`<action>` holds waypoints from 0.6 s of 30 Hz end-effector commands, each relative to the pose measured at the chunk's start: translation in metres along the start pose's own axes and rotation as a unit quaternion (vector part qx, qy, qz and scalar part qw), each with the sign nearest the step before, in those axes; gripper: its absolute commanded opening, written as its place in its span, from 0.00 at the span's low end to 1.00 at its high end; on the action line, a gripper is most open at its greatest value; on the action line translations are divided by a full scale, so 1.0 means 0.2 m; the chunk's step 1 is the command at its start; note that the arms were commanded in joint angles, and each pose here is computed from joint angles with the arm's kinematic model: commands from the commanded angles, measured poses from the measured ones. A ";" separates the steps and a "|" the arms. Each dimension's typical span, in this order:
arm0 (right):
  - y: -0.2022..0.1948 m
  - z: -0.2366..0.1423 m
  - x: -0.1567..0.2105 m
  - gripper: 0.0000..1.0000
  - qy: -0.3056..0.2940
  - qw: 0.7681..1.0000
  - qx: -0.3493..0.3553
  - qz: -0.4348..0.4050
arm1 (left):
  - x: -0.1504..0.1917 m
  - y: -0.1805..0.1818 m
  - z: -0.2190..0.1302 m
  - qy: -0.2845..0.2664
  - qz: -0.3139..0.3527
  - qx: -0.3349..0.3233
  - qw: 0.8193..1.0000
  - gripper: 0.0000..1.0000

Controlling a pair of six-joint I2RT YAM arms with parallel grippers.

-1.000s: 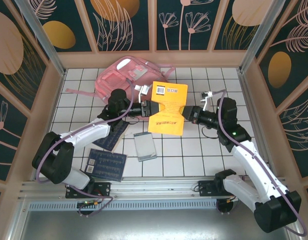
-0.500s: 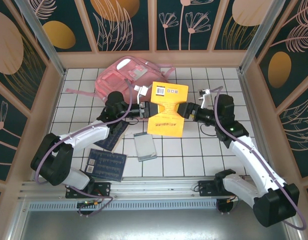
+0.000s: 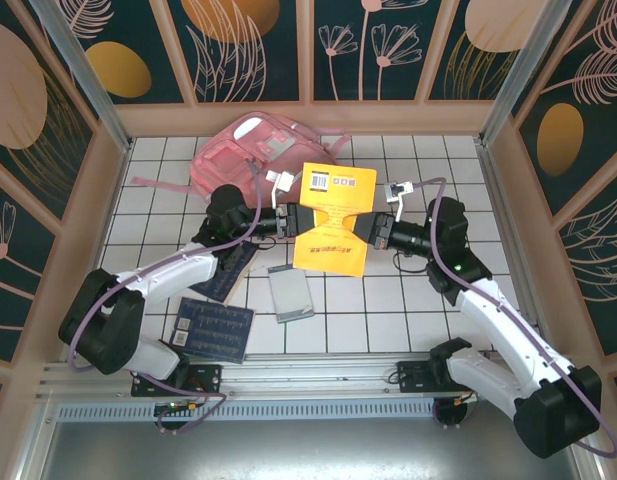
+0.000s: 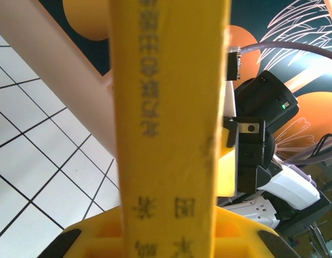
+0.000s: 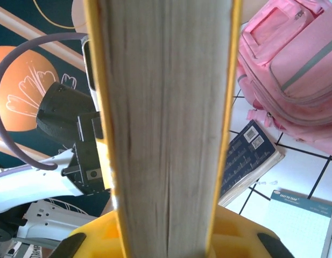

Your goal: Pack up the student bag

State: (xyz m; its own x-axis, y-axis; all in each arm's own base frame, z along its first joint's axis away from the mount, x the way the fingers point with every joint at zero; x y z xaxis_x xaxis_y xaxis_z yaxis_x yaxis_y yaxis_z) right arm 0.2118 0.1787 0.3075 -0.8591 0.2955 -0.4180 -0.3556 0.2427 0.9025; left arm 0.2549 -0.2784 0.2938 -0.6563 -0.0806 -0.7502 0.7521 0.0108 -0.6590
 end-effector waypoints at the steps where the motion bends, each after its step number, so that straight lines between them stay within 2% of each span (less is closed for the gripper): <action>1: 0.08 -0.04 -0.03 0.00 -0.032 0.999 -0.001 -0.040 | -0.07 -0.04 0.00 -0.015 0.044 -0.029 0.998 0.44; 3: 0.03 -0.06 -0.09 0.00 -0.081 0.993 0.072 -0.036 | -0.08 0.04 -0.01 0.004 0.054 -0.111 0.992 0.59; 4: -0.02 -0.08 -0.13 0.00 -0.111 0.985 0.126 -0.029 | -0.07 0.08 -0.03 0.014 0.056 -0.153 0.986 0.62; 6: -0.14 -0.17 -0.19 0.00 -0.174 0.950 0.260 -0.008 | -0.12 0.16 -0.06 0.026 0.073 -0.261 0.962 0.66; 8: -0.20 -0.23 -0.22 0.00 -0.203 0.924 0.323 -0.004 | -0.14 0.24 -0.10 0.041 0.079 -0.340 0.936 0.67; 12: -0.23 -0.24 -0.22 0.00 -0.210 0.920 0.331 -0.011 | -0.20 0.37 -0.15 0.057 0.080 -0.454 0.885 0.68; 18: -0.25 -0.28 -0.21 0.00 -0.224 0.908 0.352 -0.020 | -0.26 0.58 -0.12 0.117 0.121 -0.537 0.827 0.69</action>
State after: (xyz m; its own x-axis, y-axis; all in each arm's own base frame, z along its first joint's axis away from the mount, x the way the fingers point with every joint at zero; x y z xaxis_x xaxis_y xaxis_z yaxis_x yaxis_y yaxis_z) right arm 0.2439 0.1095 0.2698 -0.6313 0.5704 -0.5255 0.1022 0.7328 0.6727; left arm 0.3620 -0.2597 0.2836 -0.5517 0.0855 -0.8296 0.5151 0.8173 -0.2583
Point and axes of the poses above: each hand's point on the last joint's axis, 136 mm out from that joint toward the fingers, its own z axis out along the fingers, its own y axis along the line the jaws close on, x = y × z, the point moved 6 cm from there along -z, back along the fingers, and after that the axes turned 12 degrees about z, right-handed, at the moved point
